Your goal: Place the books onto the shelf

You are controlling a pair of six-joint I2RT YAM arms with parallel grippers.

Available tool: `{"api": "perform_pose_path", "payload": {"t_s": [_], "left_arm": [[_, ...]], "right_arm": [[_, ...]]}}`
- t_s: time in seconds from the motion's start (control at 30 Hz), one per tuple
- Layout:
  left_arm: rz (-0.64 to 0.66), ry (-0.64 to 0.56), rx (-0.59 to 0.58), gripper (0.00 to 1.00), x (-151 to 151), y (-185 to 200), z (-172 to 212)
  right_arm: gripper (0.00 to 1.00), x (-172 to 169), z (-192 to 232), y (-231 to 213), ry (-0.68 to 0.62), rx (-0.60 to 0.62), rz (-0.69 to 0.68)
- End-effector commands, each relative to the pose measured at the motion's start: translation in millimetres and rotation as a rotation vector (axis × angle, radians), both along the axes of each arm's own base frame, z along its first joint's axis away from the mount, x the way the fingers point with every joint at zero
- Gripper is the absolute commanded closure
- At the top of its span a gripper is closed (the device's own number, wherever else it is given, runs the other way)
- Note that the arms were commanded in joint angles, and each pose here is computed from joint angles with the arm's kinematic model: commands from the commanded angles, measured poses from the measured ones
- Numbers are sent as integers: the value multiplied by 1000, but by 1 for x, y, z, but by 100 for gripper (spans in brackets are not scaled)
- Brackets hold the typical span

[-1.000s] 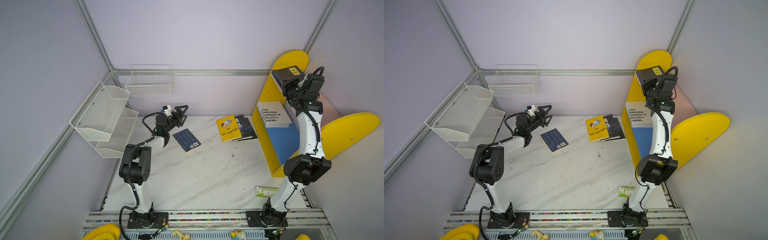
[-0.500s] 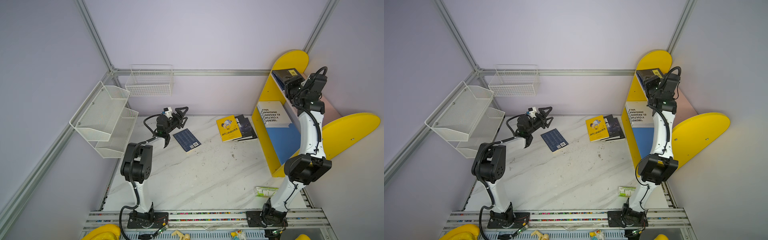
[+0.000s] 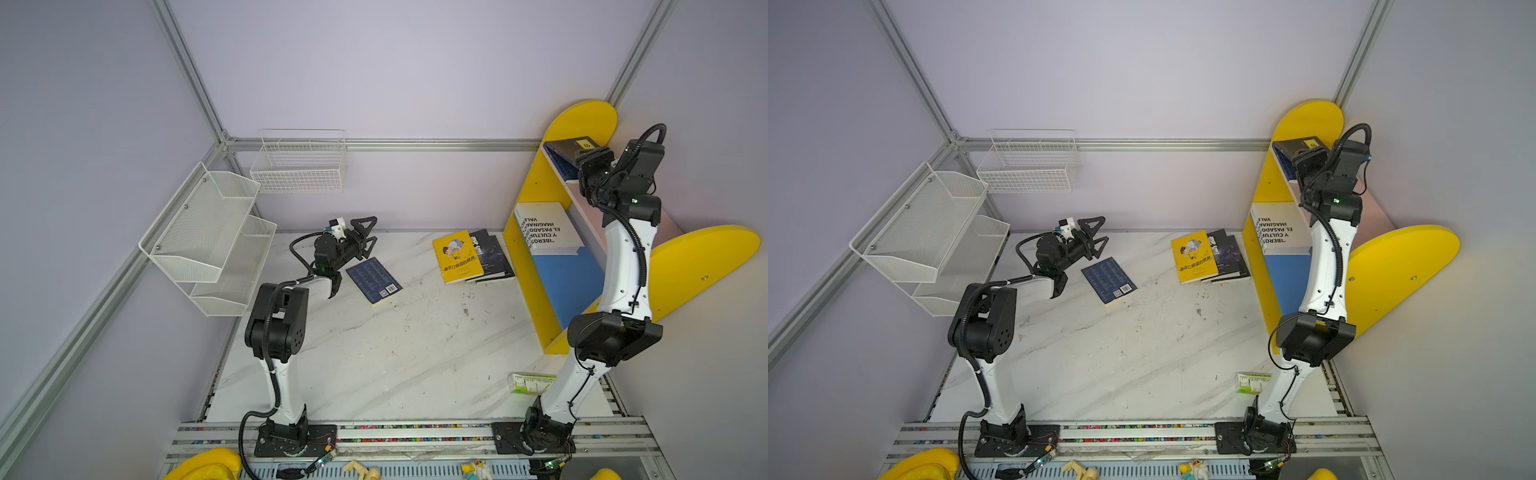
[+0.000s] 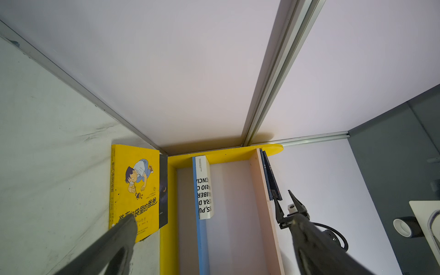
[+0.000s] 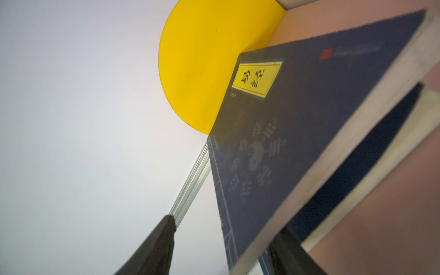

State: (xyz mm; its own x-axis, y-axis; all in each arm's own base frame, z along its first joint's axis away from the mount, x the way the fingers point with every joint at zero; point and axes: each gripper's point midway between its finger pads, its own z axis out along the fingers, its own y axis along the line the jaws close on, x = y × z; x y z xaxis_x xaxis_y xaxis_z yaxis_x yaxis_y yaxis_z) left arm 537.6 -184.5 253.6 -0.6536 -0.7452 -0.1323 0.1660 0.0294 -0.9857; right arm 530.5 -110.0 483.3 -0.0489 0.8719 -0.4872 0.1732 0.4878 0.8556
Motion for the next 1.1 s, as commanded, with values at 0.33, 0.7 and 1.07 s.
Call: {"api": "perform_pose_path", "payload": {"t_s": [0.33, 0.7, 1.07], "left_arm": [[-36, -13, -39, 0, -9, -2, -10], [-41, -1, -60, 0, -5, -1, -17], [-58, 4, -73, 0, -4, -2, -20]], "right_arm": [[37, 11, -28, 20, 117, -66, 76], [34, 0, -31, 25, 165, -143, 55], [28, -21, -30, 6, 232, -189, -56]]}}
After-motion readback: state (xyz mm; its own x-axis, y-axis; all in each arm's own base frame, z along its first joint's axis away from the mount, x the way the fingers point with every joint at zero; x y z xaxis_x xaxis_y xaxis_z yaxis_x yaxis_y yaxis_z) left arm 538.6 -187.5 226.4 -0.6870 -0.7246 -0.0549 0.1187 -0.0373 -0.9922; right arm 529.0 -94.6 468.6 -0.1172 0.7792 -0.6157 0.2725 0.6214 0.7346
